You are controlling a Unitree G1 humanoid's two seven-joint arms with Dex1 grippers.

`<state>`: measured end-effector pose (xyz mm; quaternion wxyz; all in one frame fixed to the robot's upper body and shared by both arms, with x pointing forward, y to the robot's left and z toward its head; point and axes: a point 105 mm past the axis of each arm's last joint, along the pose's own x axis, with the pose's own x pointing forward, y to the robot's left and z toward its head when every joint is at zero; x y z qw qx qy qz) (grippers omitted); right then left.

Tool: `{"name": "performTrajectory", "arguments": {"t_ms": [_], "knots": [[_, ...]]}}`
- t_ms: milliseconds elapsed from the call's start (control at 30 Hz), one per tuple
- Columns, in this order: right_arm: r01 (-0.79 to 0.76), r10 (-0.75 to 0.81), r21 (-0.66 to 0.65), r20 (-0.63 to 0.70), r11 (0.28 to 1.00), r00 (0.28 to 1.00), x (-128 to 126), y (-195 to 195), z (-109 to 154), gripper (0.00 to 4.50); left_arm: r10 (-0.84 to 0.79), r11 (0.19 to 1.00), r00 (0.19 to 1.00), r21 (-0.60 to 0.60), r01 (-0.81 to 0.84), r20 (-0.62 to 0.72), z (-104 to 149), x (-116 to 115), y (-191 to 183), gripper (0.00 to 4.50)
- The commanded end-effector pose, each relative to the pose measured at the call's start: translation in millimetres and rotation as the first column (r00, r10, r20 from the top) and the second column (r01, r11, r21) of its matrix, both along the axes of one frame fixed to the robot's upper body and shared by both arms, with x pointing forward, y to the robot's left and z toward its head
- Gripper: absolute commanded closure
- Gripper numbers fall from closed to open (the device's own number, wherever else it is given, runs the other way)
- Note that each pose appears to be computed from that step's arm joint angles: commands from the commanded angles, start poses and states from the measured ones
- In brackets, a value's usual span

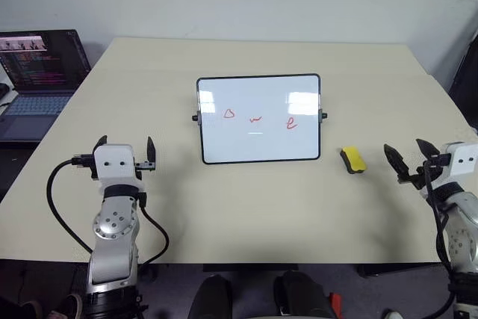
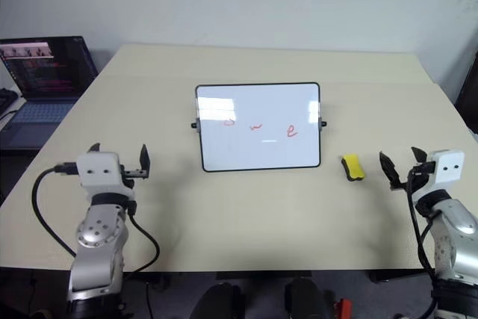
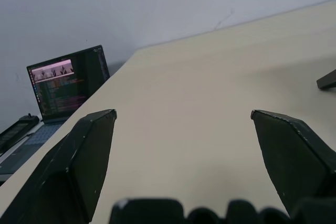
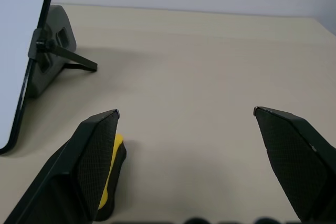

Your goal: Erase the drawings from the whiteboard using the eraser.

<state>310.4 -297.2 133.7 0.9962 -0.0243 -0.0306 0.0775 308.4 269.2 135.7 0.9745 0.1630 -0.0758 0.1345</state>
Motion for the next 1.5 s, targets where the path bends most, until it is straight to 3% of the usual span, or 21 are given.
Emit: {"name": "performTrajectory", "arguments": {"t_ms": [33, 133, 333, 500, 633, 700, 900, 1000, 1100, 1267, 1500], "knots": [[0.028, -0.028, 0.002, 0.039, 1.0, 0.999, -2, -6, 13, 0.05, 0.021, 1.0, 1.0, -0.002, -0.021, 0.021, 4, -1, 4, 0.0], [0.048, -0.048, 0.009, 0.037, 0.999, 0.998, -4, -4, 10, 0.05, 0.035, 0.999, 0.999, -0.022, -0.035, 0.008, 0, -3, 9, 0.0], [-0.005, 0.002, 0.037, 0.075, 0.999, 0.997, -14, 11, 31, 0.05, -0.002, 1.0, 0.999, 0.009, 0.002, 0.035, 13, -2, 24, 0.0], [-0.068, 0.068, 0.04, 0.008, 0.997, 0.998, -13, 25, 28, 0.05, -0.04, 0.999, 0.999, 0.022, 0.04, 0.001, 18, 0, 47, 0.0], [-0.137, 0.141, 0.05, -0.08, 0.989, 0.987, -19, 46, 22, 0.05, -0.277, 0.961, 0.958, 0.008, 0.278, -0.068, 24, 9, 30, 0.0], [-0.171, 0.179, 0.086, -0.094, 0.981, 0.979, -22, 56, 24, 0.05, -0.419, 0.908, 0.904, -0.034, 0.418, -0.085, 28, 11, 14, 0.0], [-0.197, 0.205, 0.071, -0.148, 0.978, 0.967, -25, 80, 19, 0.05, -0.806, 0.58, 0.558, -0.081, 0.81, -0.199, 45, 3, -66, 0.0], [-0.207, 0.212, 0.043, -0.169, 0.977, 0.963, -23, 88, 19, 0.05, -0.878, 0.419, 0.386, -0.065, 0.906, -0.284, 49, -10, -95, 0.0], [-0.162, 0.168, 0.049, -0.168, 0.985, 0.971, -19, 86, 22, 0.05, -0.897, 0.31, 0.276, -0.045, 0.95, -0.345, 49, -18, -113, 0.0], [-0.086, 0.09, 0.035, -0.163, 0.996, 0.983, -11, 84, 25, 0.05, -0.903, 0.21, 0.187, -0.019, 0.977, -0.387, 51, -21, -131, 0.0], [-0.001, 0.01, 0.041, -0.224, 0.999, 0.975, 3, 86, 13, 0.05, -0.882, 0.161, 0.128, -0.034, 0.986, -0.453, 35, -24, -137, 0.0]]}}
